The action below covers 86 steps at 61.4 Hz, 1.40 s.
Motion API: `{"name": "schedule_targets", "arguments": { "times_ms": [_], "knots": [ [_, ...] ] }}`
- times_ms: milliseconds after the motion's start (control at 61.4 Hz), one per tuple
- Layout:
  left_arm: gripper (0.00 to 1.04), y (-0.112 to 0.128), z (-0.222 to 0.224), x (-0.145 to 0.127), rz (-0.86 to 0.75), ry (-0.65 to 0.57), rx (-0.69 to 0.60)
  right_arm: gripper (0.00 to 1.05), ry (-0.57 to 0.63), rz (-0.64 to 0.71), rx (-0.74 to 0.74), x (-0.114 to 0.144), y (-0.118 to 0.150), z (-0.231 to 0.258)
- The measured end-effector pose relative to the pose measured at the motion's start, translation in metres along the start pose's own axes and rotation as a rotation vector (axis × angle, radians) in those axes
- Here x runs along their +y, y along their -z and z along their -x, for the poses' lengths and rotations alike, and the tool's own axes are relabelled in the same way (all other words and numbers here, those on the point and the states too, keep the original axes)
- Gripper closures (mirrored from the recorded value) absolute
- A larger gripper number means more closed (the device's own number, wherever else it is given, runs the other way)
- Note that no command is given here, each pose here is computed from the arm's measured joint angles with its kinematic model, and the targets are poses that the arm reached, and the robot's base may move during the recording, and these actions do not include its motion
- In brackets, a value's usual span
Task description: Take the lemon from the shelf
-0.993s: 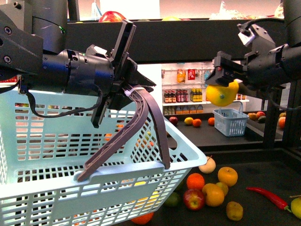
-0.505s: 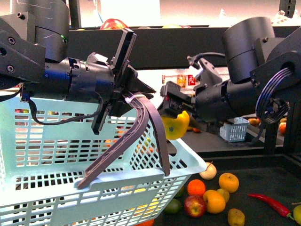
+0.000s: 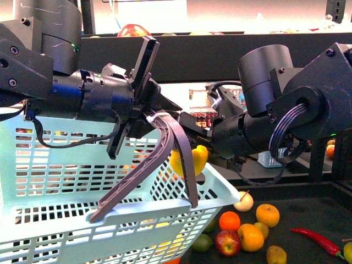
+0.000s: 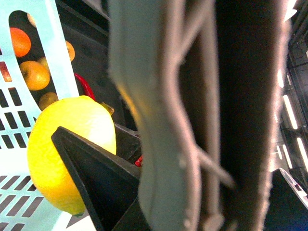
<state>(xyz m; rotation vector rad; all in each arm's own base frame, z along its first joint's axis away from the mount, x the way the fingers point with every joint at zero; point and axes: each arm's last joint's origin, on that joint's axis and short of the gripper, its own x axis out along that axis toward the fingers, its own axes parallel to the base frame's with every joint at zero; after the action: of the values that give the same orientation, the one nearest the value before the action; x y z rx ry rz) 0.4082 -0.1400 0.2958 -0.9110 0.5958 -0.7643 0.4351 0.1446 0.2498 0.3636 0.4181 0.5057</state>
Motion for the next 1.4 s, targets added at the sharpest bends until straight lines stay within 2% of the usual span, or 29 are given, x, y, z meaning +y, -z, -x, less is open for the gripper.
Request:
{"name": "schedule_targets", "arguments": {
  "times_ms": [49,228,374,488,619,733,847,993,1058,1205,1221,1400],
  "knots": [
    [0.97,0.0,0.0,0.0,0.0,0.0,0.0,0.31,-0.002,0.002,0.002,0.001,0.001,-0.001],
    [0.97,0.0,0.0,0.0,0.001,0.0,0.0,0.06,0.011,0.005,-0.01,-0.001,0.0,-0.001],
    [0.97,0.0,0.0,0.0,0.003,-0.003,-0.002,0.07,0.083,0.045,-0.045,-0.012,-0.006,0.002],
    [0.97,0.0,0.0,0.0,0.005,-0.001,0.0,0.07,0.2,0.142,-0.124,-0.025,-0.022,0.017],
    [0.97,0.0,0.0,0.0,0.005,-0.002,-0.001,0.07,0.333,0.288,-0.264,-0.027,-0.047,0.07],
    [0.97,0.0,0.0,0.0,0.005,-0.001,0.001,0.07,0.381,0.331,-0.352,-0.018,-0.052,0.122],
    [0.97,0.0,0.0,0.0,0.005,-0.001,0.001,0.07,0.445,0.363,-0.411,-0.008,-0.035,0.174],
    [0.97,0.0,0.0,0.0,0.005,-0.001,0.001,0.07,0.504,0.375,-0.383,0.008,0.024,0.246],
    [0.97,0.0,0.0,0.0,0.007,-0.001,0.001,0.19,0.515,0.369,-0.38,0.014,0.052,0.276],
    [0.97,0.0,0.0,0.0,0.006,-0.001,0.0,0.42,0.52,0.366,-0.356,0.013,0.102,0.307],
    [0.97,0.0,0.0,0.0,0.01,-0.002,0.001,1.02,0.506,0.368,-0.398,-0.008,0.152,0.324],
    [0.97,0.0,0.0,0.0,0.008,-0.001,0.002,1.02,0.508,0.364,-0.398,-0.01,0.168,0.328]
  ]
}}
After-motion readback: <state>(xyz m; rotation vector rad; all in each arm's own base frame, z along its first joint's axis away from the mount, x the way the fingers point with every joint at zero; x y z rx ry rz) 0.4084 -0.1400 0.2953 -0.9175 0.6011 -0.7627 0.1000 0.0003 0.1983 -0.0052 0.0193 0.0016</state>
